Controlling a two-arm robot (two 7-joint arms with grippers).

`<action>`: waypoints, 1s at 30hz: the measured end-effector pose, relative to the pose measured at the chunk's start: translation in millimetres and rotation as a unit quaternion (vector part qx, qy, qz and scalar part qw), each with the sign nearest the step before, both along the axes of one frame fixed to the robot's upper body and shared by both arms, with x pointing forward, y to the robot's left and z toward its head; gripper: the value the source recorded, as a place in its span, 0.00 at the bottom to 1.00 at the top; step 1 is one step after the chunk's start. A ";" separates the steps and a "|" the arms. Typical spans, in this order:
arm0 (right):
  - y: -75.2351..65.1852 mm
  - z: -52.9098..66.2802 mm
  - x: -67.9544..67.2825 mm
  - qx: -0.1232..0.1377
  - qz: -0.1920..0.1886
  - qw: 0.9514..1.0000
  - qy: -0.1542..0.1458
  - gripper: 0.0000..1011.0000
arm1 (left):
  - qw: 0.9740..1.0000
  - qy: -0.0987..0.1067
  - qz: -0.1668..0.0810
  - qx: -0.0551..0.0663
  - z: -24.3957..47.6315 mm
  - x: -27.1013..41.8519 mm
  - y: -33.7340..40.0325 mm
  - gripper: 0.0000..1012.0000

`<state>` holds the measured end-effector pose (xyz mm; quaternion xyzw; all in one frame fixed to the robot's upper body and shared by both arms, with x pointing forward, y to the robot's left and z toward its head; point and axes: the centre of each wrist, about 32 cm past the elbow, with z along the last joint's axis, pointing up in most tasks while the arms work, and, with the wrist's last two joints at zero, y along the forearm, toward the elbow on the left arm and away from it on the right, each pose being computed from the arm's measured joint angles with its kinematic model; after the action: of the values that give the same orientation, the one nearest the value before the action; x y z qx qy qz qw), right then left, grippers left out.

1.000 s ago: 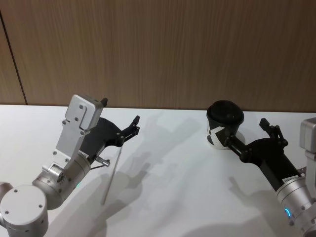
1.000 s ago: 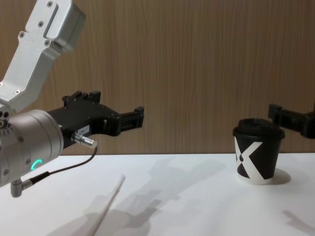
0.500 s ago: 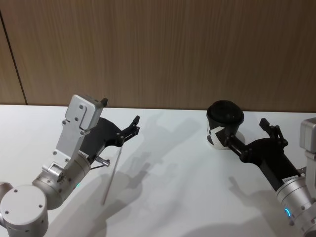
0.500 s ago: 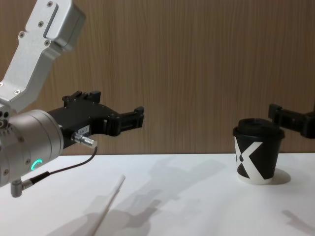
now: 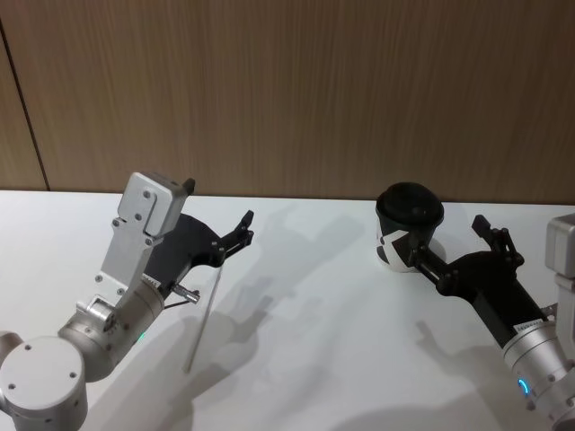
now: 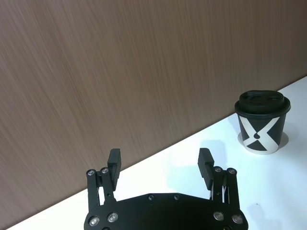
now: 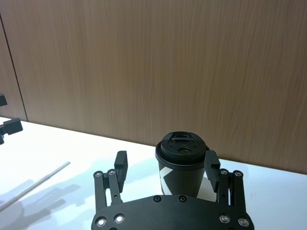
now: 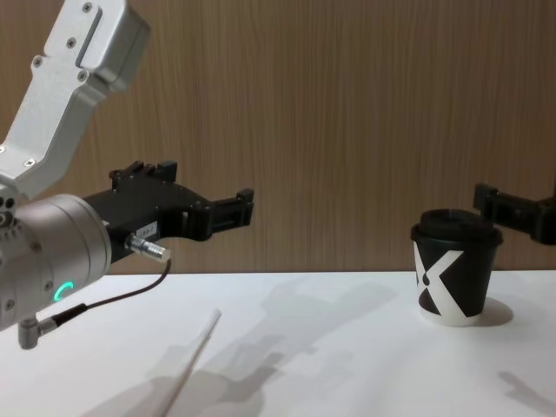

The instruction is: Pick up the straw with one hand, pass it to the other hand, and insert it into the cup.

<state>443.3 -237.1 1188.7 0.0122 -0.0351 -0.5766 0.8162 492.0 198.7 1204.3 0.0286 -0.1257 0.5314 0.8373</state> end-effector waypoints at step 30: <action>0.0 0.0 0.0 0.000 0.000 1.000 0.000 0.99 | 0.995 0.088 0.014 -0.043 -4.1 -29.5 20.2 0.99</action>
<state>443.3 -237.1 1188.7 0.0122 -0.0351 -0.5766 0.8162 462.5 219.0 1200.2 0.0408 -0.0276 0.5437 0.8378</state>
